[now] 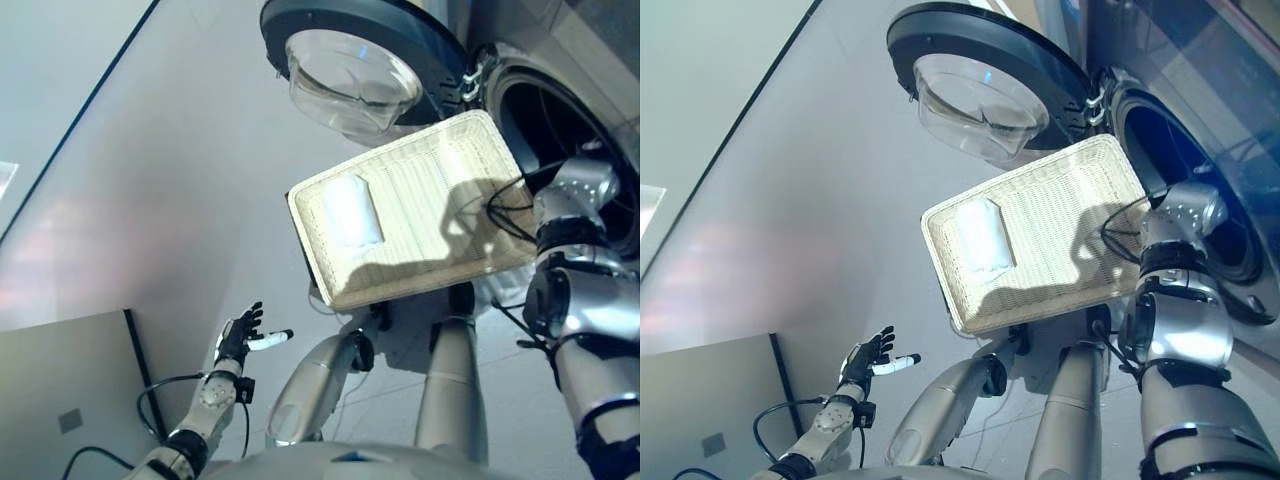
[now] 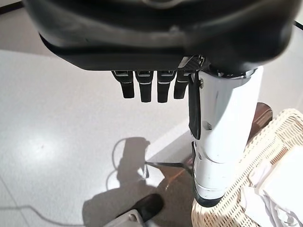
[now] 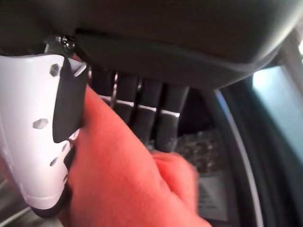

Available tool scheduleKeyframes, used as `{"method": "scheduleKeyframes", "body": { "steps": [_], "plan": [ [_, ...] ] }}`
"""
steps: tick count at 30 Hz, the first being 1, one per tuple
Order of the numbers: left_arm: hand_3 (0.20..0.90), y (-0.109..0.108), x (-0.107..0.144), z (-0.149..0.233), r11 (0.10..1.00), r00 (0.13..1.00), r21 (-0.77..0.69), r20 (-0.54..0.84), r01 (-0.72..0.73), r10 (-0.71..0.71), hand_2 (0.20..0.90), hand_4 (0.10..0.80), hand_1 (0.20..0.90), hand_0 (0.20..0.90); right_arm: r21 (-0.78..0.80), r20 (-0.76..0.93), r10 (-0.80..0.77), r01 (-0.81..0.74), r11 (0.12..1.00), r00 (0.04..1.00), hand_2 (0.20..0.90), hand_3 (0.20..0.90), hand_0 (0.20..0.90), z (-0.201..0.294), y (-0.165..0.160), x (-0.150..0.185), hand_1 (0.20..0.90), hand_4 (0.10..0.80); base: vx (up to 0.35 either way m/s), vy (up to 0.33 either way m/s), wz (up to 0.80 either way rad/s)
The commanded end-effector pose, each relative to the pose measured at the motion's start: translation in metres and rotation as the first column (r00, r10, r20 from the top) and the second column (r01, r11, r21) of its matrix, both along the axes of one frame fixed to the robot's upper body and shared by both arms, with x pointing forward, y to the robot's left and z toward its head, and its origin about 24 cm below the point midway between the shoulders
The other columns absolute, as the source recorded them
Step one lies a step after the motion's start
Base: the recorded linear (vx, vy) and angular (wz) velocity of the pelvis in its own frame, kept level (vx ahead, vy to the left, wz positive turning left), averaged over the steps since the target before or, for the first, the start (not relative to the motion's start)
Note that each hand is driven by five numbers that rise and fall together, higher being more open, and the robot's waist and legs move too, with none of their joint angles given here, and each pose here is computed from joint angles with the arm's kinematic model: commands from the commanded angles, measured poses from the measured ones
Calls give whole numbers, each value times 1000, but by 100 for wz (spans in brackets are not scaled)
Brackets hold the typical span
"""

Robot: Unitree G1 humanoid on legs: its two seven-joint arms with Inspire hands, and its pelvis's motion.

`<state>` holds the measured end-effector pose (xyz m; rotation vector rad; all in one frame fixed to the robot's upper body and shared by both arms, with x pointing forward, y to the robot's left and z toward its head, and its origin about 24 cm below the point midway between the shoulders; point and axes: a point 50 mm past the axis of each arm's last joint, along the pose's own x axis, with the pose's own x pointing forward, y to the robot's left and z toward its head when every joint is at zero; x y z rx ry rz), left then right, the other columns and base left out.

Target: Pick up the clothes and place them into the washing machine

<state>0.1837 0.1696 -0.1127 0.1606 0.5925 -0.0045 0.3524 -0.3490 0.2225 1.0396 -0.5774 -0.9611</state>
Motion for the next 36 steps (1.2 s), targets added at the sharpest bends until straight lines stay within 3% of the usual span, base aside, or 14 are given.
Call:
{"method": "scheduleKeyframes", "body": {
  "steps": [1,2,9,14,19,21,22,25,30,36],
  "plan": [
    [900,23,-8,-1,996,997,47,5,-73,73,900,800,900,900,-362,454,-140,326,873,880,483,483,483,157,-3,-64,483,502,33,8,-8],
    [900,25,-8,0,996,997,49,4,-78,78,900,800,900,900,-372,432,-147,325,869,890,900,900,900,154,-3,-62,900,800,34,-1,-3],
    [900,18,-7,-3,996,996,25,-11,-89,89,900,800,900,900,-320,167,-87,137,937,982,900,900,900,84,-5,-20,900,800,23,26,-4],
    [900,17,-8,-5,996,996,28,-23,-88,88,900,800,900,900,-259,64,-51,66,964,997,900,900,900,44,-2,-7,900,800,0,0,0],
    [900,18,-16,-12,995,994,50,-70,-83,86,900,800,900,900,-169,-165,29,-57,984,986,900,900,900,-23,6,6,900,800,0,0,0],
    [900,24,-16,-12,994,993,83,-82,-74,81,900,800,900,900,-196,-377,45,-127,972,925,900,900,900,-49,3,7,900,800,-15,-17,2],
    [900,29,-15,-12,992,993,110,-88,-64,74,900,800,900,900,-219,-535,52,-198,955,843,900,900,900,-67,0,5,900,800,-37,-64,7],
    [900,37,-9,-6,990,995,123,-62,-67,75,900,800,900,900,-246,-704,117,-395,885,701,900,900,900,-94,22,14,900,800,-23,-67,8],
    [900,47,-16,-10,986,987,123,-97,-113,125,900,800,900,900,-212,-754,267,-607,766,600,900,900,900,-140,81,22,900,800,7,-57,1],
    [900,55,-19,-12,980,982,140,-109,-140,156,900,800,900,900,-256,-865,217,-769,585,453,900,900,900,-168,116,18,900,800,4,-64,12]
  ]
}}
